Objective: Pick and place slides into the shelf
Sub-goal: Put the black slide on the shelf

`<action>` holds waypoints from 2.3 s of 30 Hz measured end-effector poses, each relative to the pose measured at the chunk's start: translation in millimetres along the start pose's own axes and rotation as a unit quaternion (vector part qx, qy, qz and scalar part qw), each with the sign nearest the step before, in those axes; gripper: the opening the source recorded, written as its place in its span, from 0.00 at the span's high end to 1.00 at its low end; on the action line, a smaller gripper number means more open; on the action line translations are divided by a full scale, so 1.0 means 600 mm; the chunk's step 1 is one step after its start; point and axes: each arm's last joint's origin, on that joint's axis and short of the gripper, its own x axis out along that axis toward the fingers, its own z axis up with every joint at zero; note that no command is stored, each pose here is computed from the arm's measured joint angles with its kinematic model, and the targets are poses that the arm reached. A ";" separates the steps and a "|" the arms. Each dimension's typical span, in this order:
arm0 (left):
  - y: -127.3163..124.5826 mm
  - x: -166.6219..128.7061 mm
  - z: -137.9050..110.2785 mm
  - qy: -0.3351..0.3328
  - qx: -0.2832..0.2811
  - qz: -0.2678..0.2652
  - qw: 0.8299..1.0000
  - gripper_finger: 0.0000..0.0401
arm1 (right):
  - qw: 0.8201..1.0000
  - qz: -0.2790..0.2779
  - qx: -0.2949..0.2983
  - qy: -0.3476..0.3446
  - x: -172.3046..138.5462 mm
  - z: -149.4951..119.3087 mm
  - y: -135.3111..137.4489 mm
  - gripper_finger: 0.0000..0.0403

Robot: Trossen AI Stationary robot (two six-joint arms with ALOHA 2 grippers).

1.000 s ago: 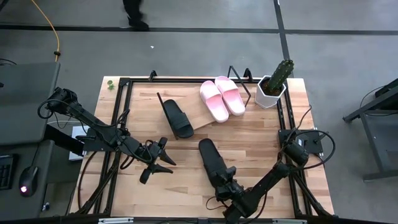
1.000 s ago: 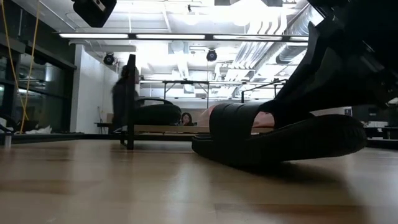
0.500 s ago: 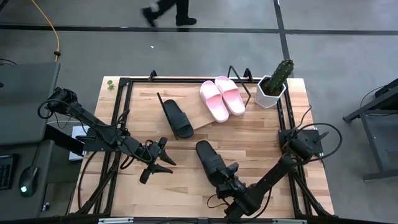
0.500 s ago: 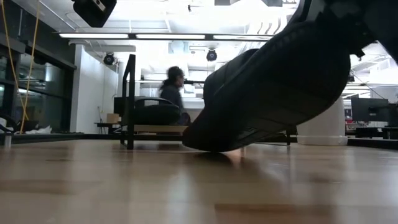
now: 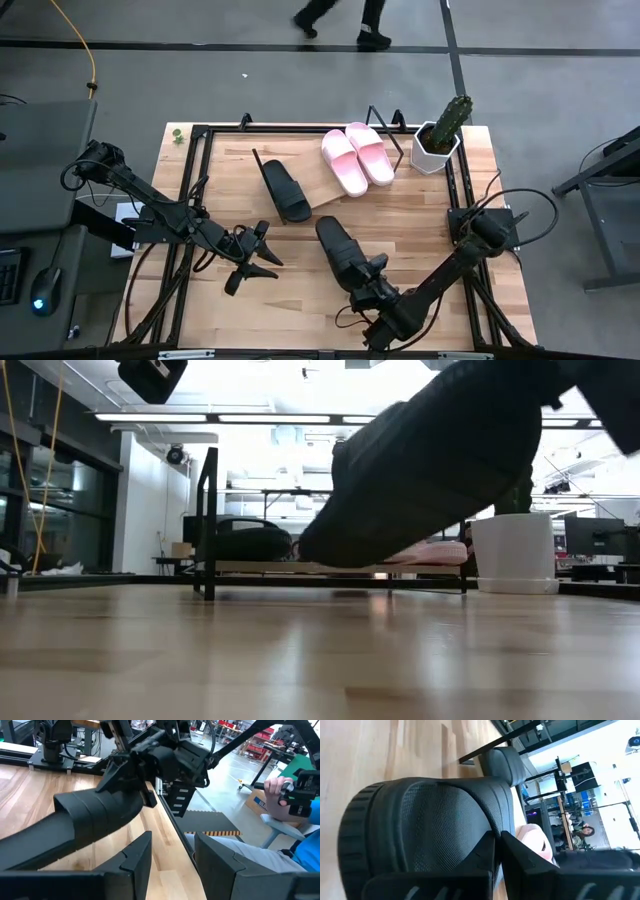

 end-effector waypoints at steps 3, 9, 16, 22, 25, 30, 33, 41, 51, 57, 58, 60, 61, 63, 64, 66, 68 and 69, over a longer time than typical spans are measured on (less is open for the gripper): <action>0.000 0.000 0.000 0.000 0.000 0.000 1.000 0.67 | 1.000 -0.002 -0.002 -0.003 -0.005 0.001 -0.013 1.00; 0.000 0.000 0.000 0.000 0.015 0.000 1.000 0.67 | 0.999 -0.039 -0.018 -0.014 -0.008 0.000 -0.040 1.00; 0.003 0.000 0.001 -0.010 0.033 0.028 0.999 0.67 | 0.997 -0.061 -0.037 0.013 0.017 -0.003 -0.066 1.00; 0.013 0.001 0.005 -0.015 0.046 0.048 0.998 0.67 | 0.995 -0.076 -0.047 0.050 0.055 -0.007 -0.086 1.00; 0.026 0.002 0.008 -0.017 0.040 0.059 0.997 0.67 | 0.992 -0.091 -0.058 0.063 0.071 -0.009 -0.097 1.00; 0.046 0.003 0.011 -0.008 0.028 0.067 0.997 0.67 | 0.988 -0.115 -0.067 0.076 0.092 -0.013 -0.112 1.00; 0.054 0.003 0.011 -0.001 0.021 0.065 0.998 0.67 | 0.987 -0.118 -0.062 0.085 0.101 -0.014 -0.122 1.00; 0.057 0.003 0.012 0.001 0.023 0.063 0.998 0.67 | 0.984 -0.154 -0.053 0.071 0.099 -0.014 -0.161 1.00; 0.057 0.003 0.012 0.000 0.035 0.066 0.997 0.67 | 0.983 -0.152 -0.069 0.071 0.079 -0.019 -0.201 1.00; 0.057 0.003 0.012 0.000 0.045 0.067 0.997 0.67 | 0.984 -0.151 -0.067 0.070 0.068 -0.022 -0.222 1.00; 0.057 0.003 0.012 0.000 0.046 0.067 0.997 0.67 | 0.984 -0.151 -0.065 0.069 0.066 -0.023 -0.227 1.00; 0.057 0.003 0.012 0.000 0.047 0.067 0.997 0.67 | 0.983 -0.158 -0.065 0.065 0.062 -0.025 -0.236 1.00; 0.057 0.003 0.012 0.000 0.047 0.067 0.997 0.67 | 0.982 -0.164 -0.067 0.061 0.059 -0.026 -0.243 1.00; 0.057 0.003 0.012 0.000 0.047 0.067 0.997 0.67 | 0.982 -0.169 -0.066 0.058 0.052 -0.030 -0.256 1.00; 0.057 0.003 0.012 0.000 0.047 0.067 0.997 0.67 | 0.982 -0.169 -0.062 0.057 0.049 -0.031 -0.263 1.00; 0.057 0.003 0.012 0.000 0.047 0.067 0.997 0.67 | 0.983 -0.169 -0.052 0.054 0.042 -0.035 -0.278 1.00; 0.057 0.003 0.012 0.000 0.051 0.067 0.996 0.67 | 0.983 -0.168 -0.051 0.052 0.035 -0.038 -0.293 1.00; 0.057 0.003 0.012 0.001 0.054 0.067 0.996 0.67 | 0.983 -0.168 -0.052 0.052 0.031 -0.040 -0.301 1.00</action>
